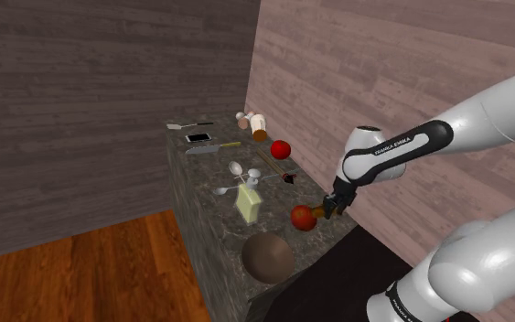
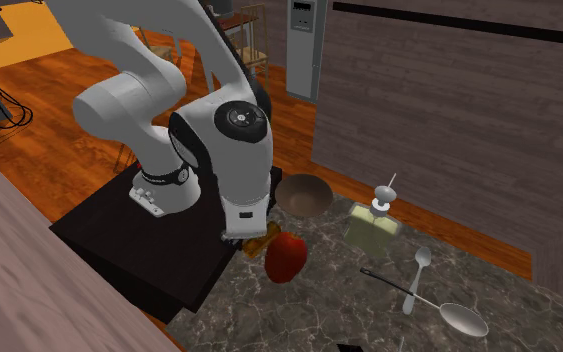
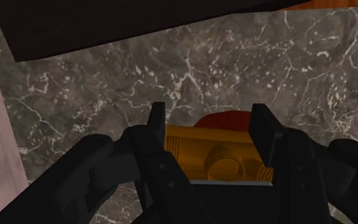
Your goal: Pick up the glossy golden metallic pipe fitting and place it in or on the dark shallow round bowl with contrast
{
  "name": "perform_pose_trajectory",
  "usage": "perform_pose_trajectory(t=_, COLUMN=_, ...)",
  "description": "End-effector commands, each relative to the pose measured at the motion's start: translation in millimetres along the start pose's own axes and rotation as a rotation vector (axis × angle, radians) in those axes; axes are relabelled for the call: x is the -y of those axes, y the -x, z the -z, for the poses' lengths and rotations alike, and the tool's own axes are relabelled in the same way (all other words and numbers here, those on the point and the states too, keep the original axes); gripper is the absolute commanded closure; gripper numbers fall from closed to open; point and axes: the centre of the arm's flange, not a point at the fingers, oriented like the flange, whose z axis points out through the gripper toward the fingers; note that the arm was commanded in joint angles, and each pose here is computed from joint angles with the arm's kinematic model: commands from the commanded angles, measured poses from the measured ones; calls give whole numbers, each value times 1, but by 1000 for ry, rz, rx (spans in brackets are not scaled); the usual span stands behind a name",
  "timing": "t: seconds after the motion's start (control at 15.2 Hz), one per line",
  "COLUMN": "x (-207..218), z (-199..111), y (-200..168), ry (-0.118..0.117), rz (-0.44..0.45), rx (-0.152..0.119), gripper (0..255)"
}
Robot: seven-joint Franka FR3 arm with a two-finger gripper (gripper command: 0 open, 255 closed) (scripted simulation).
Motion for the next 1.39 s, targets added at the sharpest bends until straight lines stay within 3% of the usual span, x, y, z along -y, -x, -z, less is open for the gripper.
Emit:
perform_pose_trajectory(t=0.0, x=27, z=-2, y=5, ry=0, rz=-2, rx=0, gripper=255)
perform_pose_trajectory(t=1.12, x=248, z=-15, y=43, ry=0, rz=-2, rx=0, gripper=255)
perform_pose_trajectory(t=1.32, x=247, z=-31, y=41, ry=0, rz=-2, rx=0, gripper=255)
